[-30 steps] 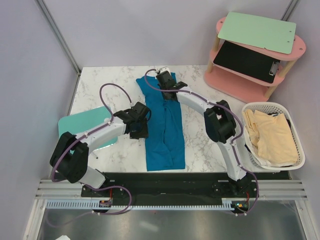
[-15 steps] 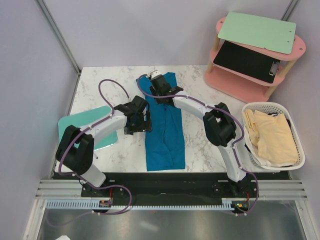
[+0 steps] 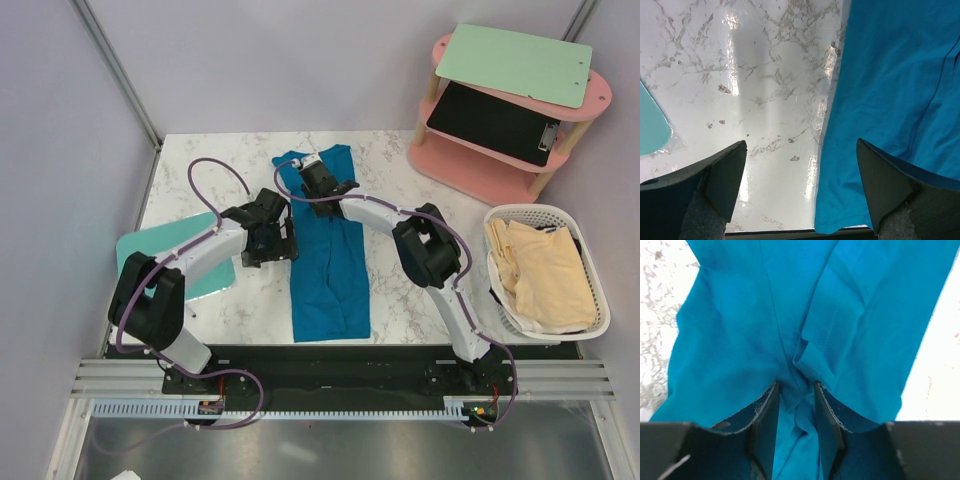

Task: Fold and stack the t-shirts
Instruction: Grab the bottom of the folded rectangular tshirt with both arms

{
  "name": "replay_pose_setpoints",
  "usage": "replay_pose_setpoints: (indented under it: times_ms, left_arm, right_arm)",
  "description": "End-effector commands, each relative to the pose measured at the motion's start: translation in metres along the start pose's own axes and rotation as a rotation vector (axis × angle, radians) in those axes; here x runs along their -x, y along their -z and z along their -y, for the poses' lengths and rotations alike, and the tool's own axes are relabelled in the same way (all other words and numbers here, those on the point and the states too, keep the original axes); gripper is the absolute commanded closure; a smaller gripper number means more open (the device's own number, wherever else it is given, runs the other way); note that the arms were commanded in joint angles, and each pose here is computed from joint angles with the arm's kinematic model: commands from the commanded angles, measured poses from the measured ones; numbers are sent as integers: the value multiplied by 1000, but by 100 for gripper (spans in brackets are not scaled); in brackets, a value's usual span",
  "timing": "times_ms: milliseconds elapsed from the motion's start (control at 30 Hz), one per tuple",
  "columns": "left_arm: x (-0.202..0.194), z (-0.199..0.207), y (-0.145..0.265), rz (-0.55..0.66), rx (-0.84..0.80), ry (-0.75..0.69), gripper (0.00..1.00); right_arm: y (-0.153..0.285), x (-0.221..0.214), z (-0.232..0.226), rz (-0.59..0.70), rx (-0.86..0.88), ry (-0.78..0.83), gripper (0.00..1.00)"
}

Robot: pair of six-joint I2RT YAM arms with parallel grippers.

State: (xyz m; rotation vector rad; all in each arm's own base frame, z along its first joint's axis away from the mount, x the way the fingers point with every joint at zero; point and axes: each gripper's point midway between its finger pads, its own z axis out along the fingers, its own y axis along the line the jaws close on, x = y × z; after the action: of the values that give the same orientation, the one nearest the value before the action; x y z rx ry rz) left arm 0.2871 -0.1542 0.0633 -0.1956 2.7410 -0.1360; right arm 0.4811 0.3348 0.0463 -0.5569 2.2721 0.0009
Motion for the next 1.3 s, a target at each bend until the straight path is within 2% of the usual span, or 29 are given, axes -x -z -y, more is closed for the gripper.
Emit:
replay_pose_setpoints:
  times_ms: [0,533,1267]
  left_arm:
    - [5,-1,9,33,-24,-18,3]
    - [-7,-4,-4,-6,-13,-19,4]
    - [-11,-8,-6,-10,-1,-25,4]
  right_arm:
    - [-3,23,3,61,-30,-26,59]
    - [29,55,15,164,-47,-64,59]
    - [-15,35,8,113,-82,-52,60]
